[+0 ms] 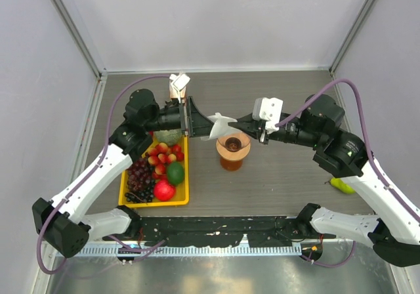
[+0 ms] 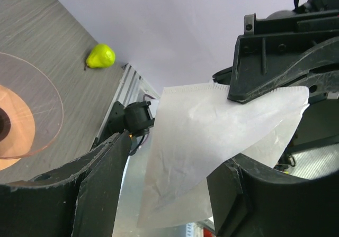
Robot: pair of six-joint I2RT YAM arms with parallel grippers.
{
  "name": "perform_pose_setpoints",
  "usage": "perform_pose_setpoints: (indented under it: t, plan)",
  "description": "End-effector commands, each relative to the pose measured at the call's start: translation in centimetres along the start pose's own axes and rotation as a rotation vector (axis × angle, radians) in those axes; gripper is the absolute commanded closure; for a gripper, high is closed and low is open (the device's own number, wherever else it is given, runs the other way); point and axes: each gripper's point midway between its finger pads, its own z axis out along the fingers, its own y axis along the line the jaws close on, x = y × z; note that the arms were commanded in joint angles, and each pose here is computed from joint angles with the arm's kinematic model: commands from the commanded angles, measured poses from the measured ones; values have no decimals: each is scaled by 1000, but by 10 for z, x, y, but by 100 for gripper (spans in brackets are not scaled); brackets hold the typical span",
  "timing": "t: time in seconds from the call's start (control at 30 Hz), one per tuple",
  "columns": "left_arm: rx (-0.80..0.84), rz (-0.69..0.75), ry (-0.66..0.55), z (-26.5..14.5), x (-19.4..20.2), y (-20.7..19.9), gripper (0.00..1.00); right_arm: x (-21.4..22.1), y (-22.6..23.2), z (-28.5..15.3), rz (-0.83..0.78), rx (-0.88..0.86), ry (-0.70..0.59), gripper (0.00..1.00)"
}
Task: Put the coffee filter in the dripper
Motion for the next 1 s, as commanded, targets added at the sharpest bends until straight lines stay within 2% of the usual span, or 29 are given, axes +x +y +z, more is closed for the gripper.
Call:
perform_pose_setpoints:
  t: [0.0, 0.17, 0.53, 0.63, 0.83, 0.97]
  plan:
    - [40, -36, -20, -1, -8, -6, 36, -18, -17, -2, -63, 92, -64, 95]
    - [0, -109, -38, -7, -11, 10, 28, -18, -20, -3, -80, 117, -64, 95]
    - [1, -183, -67, -6, -16, 15, 30, -7, -17, 6, -93, 114, -45, 95]
    - [0, -205, -69, -6, -16, 16, 34, -6, -18, 8, -94, 124, -48, 95]
    - [6, -230, -72, -6, -15, 17, 52, -3, -16, 10, -77, 112, -43, 95]
    - [1, -238, -70, -6, -14, 18, 57, 0, -13, 11, -74, 97, -38, 95]
